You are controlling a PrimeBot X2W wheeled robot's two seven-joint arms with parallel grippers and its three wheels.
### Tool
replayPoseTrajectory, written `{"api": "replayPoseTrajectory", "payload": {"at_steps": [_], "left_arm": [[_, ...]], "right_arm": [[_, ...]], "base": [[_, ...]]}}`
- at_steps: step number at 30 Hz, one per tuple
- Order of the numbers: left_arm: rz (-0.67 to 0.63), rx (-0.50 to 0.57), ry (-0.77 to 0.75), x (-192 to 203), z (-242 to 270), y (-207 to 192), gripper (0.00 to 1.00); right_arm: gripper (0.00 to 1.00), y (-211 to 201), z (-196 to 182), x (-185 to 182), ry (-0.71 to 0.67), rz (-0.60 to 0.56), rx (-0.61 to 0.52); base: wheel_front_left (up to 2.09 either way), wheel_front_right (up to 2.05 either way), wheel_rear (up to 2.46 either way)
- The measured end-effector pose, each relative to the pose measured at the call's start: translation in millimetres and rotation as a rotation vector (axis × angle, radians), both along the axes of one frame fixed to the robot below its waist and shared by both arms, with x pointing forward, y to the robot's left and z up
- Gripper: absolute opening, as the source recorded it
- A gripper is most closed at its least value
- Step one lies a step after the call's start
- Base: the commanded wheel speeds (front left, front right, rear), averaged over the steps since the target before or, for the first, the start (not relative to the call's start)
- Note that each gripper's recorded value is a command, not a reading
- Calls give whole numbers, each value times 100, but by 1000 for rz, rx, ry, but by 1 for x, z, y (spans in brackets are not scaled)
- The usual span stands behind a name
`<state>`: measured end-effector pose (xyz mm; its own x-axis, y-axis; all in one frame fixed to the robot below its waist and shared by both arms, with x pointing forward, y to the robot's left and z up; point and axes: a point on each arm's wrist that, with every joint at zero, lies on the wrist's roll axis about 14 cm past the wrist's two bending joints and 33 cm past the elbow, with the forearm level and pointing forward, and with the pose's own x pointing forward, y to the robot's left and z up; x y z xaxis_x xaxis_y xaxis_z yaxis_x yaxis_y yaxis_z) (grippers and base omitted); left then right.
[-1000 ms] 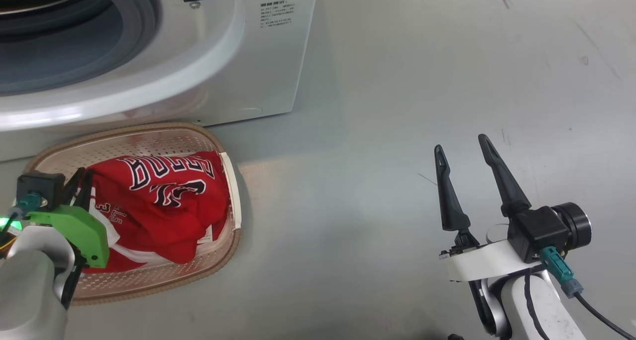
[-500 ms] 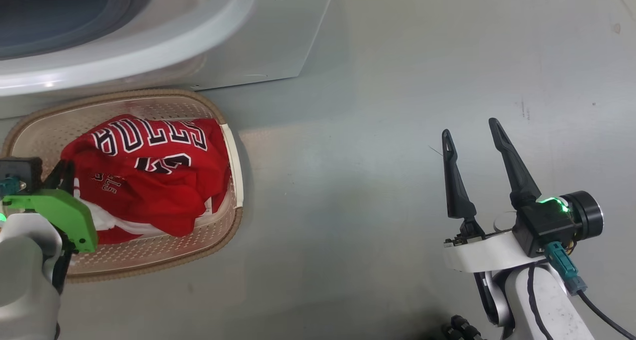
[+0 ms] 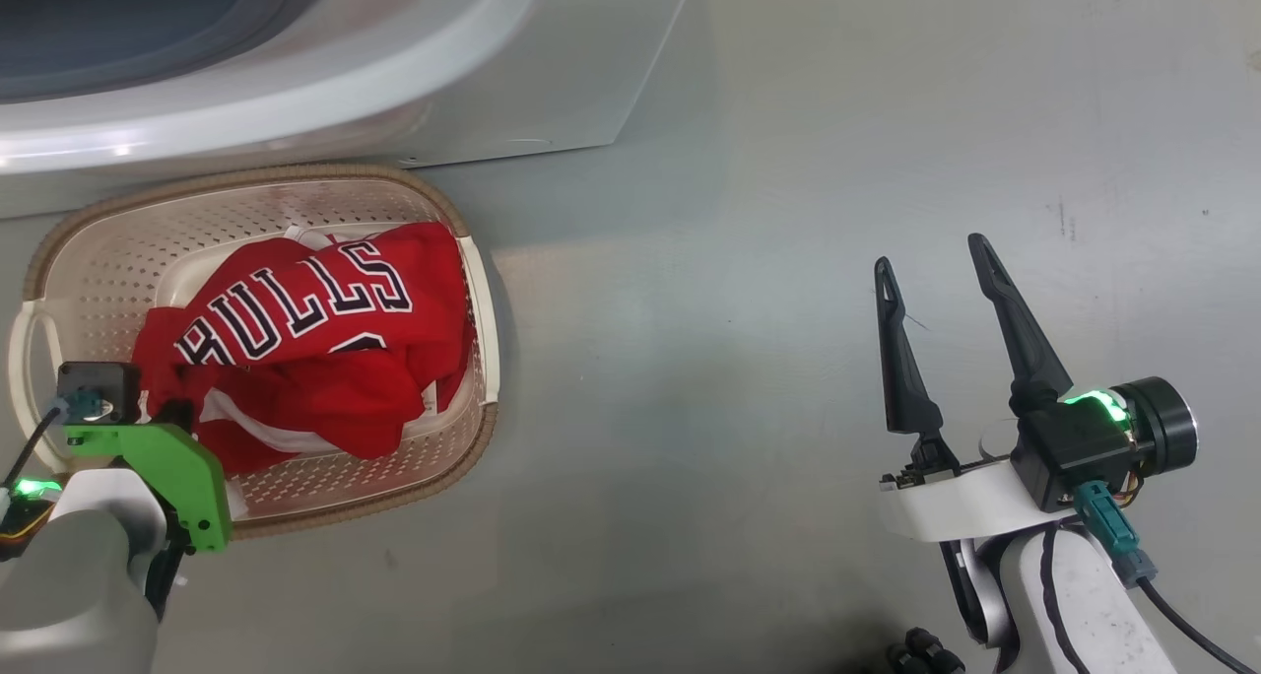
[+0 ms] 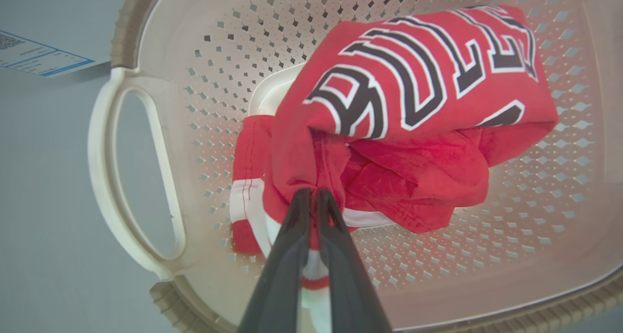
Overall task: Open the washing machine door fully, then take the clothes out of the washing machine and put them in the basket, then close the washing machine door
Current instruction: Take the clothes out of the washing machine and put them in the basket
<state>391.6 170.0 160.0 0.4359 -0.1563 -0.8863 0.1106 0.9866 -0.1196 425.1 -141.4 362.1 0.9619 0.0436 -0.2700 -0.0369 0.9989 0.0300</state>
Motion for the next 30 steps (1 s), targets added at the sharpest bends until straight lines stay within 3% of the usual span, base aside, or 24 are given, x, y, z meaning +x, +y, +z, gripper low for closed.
{"api": "replayPoseTrajectory", "payload": {"at_steps": [1, 2, 3, 8, 19, 30], "left_arm": [[3, 0, 5, -1, 0, 0, 0], [7, 0, 6, 0, 0, 0, 30], [11, -1, 2, 2, 0, 1, 100], [19, -6, -68, 26, 9, 0, 100], [26, -1, -175, 39, 32, 4, 100], [-56, -39, -377, 68, 88, -19, 100]], "right_arm": [[100, 1, 0, 0, 0, 1, 1], [100, 1, 0, 0, 1, 3, 2], [100, 2, -1, 1, 1, 4, 3], [100, 4, -2, 1, 2, 9, 6], [100, 9, 20, 10, -61, 14, 36], [100, 15, 51, 15, -134, 17, 84]], "base": [[0, 0, 0], [0, 0, 0], [0, 0, 0], [0, 0, 0], [0, 0, 0], [0, 0, 0]]}}
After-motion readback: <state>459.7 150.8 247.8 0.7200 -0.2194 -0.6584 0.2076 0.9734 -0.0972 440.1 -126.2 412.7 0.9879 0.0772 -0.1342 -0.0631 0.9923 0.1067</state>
